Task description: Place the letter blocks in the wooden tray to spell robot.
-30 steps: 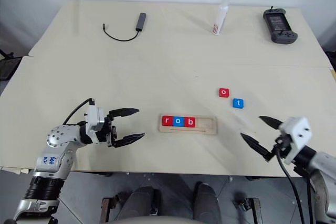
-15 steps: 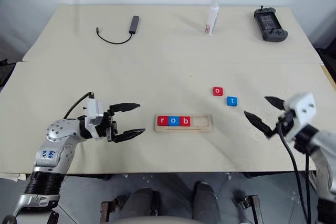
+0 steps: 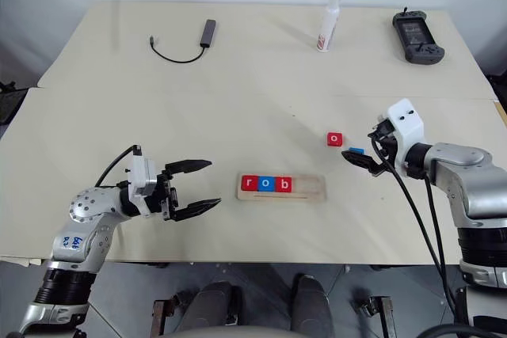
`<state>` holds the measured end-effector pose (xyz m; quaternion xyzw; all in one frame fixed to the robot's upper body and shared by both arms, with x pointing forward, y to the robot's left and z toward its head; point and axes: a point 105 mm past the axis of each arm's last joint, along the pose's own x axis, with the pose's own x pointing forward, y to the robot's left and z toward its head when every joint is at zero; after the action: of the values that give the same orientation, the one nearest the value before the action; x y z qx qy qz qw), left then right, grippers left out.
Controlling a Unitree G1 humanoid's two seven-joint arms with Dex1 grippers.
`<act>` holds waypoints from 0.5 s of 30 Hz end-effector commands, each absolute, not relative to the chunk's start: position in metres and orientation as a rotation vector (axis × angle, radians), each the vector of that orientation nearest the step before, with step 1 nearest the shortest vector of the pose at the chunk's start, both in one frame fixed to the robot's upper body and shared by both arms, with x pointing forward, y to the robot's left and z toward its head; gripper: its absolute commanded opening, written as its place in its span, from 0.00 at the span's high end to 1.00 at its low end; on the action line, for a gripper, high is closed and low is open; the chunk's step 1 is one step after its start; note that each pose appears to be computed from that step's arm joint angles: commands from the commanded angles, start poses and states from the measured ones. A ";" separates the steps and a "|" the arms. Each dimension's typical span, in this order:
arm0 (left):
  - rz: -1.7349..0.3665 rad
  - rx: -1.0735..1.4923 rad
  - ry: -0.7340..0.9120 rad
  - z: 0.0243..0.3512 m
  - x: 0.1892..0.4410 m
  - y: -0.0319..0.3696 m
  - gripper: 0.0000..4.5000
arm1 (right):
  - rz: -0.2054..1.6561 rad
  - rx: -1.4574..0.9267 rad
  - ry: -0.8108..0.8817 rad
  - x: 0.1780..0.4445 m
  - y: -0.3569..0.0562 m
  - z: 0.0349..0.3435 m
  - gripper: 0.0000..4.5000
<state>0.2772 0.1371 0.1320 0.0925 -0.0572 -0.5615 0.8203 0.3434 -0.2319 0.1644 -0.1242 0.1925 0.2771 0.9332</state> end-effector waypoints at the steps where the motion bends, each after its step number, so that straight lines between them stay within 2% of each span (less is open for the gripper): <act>1: -1.171 0.218 -0.161 0.141 0.274 0.140 0.00 | 0.559 -0.244 0.359 0.350 -0.222 0.182 0.00; 5: -1.172 0.227 -0.164 0.140 0.273 0.139 0.00 | 0.506 -0.179 0.410 0.358 -0.211 0.177 0.00; 9: -1.177 0.230 -0.162 0.139 0.273 0.139 0.00 | 0.376 -0.105 0.457 0.374 -0.208 0.165 0.00; 15: -1.181 0.238 -0.159 0.138 0.273 0.138 0.00 | 0.237 -0.034 0.459 0.392 -0.205 0.153 0.00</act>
<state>0.2758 0.1398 0.1298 0.0956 -0.0567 -0.5520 0.8264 0.3877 -0.1951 0.1436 -0.0175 0.2430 0.1485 0.9584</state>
